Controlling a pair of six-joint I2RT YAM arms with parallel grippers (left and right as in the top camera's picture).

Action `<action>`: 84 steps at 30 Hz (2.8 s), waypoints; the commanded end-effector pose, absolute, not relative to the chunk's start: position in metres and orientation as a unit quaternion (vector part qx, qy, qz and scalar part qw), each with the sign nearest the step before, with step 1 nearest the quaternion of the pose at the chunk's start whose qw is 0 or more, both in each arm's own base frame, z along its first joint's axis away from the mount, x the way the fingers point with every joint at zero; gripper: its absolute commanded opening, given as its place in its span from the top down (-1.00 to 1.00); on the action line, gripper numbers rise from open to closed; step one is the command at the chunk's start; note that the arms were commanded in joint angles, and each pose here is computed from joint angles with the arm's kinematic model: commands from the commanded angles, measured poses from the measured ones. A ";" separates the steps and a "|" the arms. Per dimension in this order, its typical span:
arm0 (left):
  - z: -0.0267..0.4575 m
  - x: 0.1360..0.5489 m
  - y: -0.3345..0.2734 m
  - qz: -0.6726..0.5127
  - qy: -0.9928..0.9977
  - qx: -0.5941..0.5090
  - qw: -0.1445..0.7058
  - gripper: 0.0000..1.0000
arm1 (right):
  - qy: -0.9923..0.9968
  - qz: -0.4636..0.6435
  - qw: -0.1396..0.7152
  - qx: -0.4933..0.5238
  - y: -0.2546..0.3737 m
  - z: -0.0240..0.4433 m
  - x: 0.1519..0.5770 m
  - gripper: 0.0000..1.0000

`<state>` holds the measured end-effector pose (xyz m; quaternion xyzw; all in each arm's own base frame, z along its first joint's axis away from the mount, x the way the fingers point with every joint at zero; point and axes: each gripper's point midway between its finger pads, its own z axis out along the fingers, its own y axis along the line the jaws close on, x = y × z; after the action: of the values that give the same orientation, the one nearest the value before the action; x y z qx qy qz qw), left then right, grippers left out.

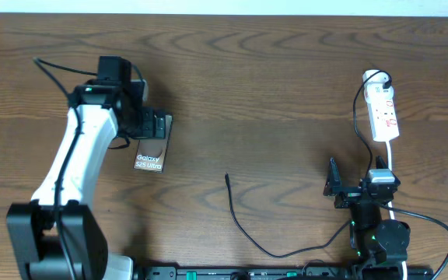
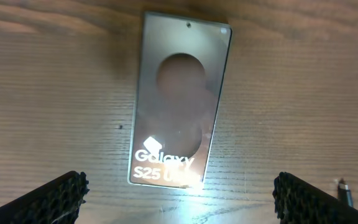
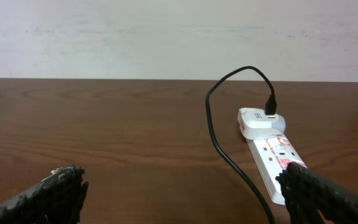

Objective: Plug charger to phone and switch on socket
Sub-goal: 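Move the left gripper over the Galaxy phone and lower onto it, then close the left gripper on the phone's bottom edge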

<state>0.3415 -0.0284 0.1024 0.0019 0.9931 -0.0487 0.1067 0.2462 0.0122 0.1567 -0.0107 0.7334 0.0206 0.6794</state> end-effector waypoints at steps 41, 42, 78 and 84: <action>0.025 0.347 -0.024 -0.012 0.999 0.035 0.032 -0.96 | 0.733 0.018 0.679 -0.015 0.013 0.156 0.246 -0.99; 0.024 0.346 -0.024 -0.012 0.999 0.035 0.031 -0.96 | 0.733 0.018 0.679 -0.015 0.013 0.156 0.246 -0.99; 0.006 0.350 -0.031 -0.032 0.997 0.037 0.059 -0.96 | 0.733 0.017 0.679 -0.016 0.013 0.156 0.246 -0.99; 0.000 0.343 -0.030 -0.031 0.998 0.039 0.050 -0.96 | 0.733 0.018 0.679 -0.015 0.013 0.156 0.246 -0.99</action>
<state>0.3487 -0.0317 0.0080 0.0363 0.9967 -0.0363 0.0623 0.2462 0.0122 0.1567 -0.0107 0.7334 0.0206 0.6794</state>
